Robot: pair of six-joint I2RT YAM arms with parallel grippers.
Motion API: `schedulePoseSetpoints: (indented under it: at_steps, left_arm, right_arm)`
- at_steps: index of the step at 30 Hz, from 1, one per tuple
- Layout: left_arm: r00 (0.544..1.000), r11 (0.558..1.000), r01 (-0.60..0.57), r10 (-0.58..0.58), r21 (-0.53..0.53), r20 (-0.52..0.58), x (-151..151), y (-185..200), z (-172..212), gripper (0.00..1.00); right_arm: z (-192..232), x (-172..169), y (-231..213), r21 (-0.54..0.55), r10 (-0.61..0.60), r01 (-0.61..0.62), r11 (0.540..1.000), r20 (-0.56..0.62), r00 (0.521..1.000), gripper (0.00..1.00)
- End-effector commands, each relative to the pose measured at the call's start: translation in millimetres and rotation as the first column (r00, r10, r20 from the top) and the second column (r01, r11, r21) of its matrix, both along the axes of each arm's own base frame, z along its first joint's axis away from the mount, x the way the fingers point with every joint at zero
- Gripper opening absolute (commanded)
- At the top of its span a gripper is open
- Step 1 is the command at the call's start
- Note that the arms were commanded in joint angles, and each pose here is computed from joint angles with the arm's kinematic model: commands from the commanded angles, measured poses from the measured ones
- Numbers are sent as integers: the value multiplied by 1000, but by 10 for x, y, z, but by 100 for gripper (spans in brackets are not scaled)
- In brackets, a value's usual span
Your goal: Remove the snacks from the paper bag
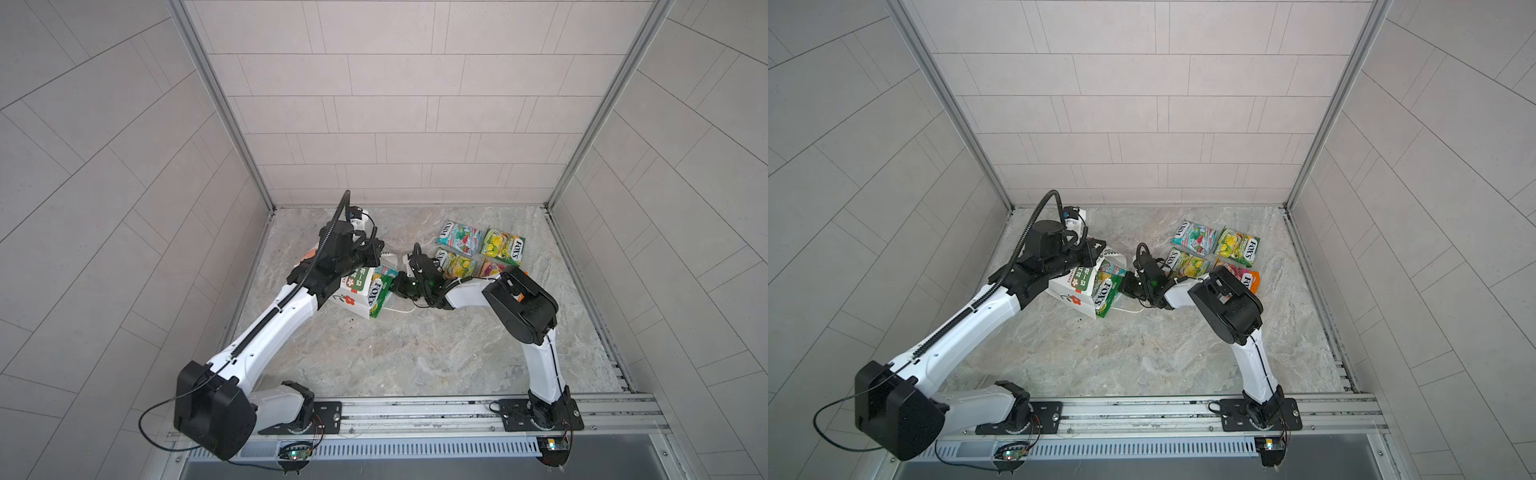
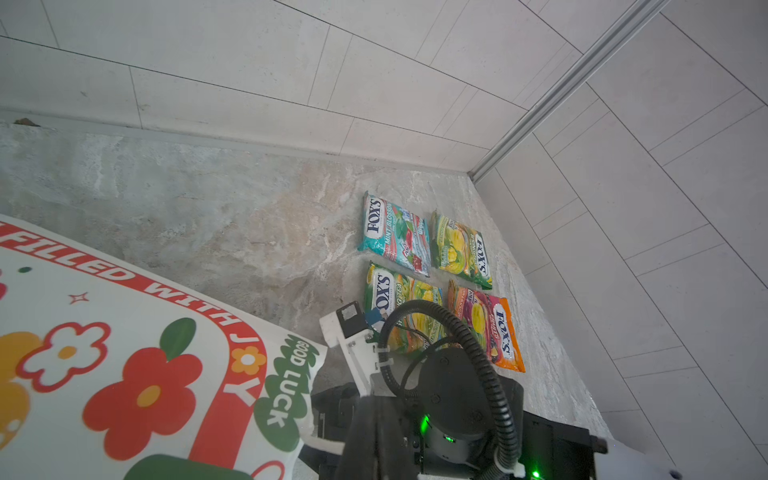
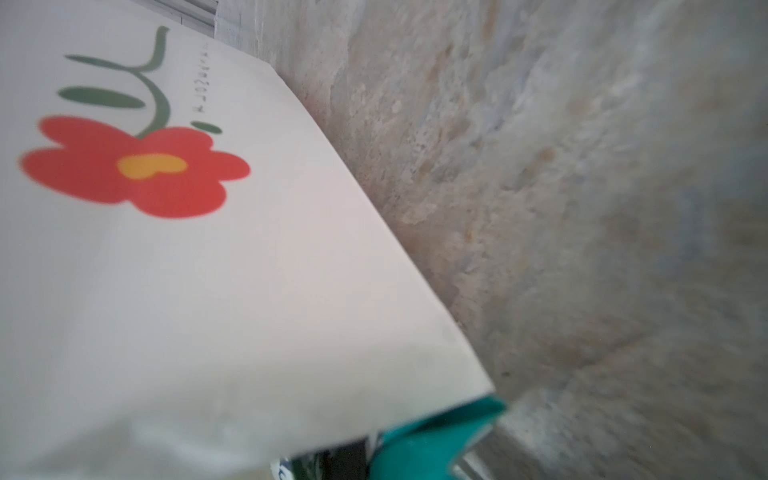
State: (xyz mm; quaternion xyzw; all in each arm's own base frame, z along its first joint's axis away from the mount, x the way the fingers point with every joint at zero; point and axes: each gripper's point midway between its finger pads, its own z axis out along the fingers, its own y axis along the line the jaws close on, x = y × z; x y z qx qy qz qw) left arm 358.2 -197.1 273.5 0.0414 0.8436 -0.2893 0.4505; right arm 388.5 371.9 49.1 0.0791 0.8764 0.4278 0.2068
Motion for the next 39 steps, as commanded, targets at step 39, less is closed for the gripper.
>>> schedulePoseSetpoints:
  at_steps: [39]
  left_arm:
    - [978,982,-187,183,32,95,54,420,195,0]
  right_arm:
    - [979,-1244,-2170,-323,123,-96,941,64,990,0]
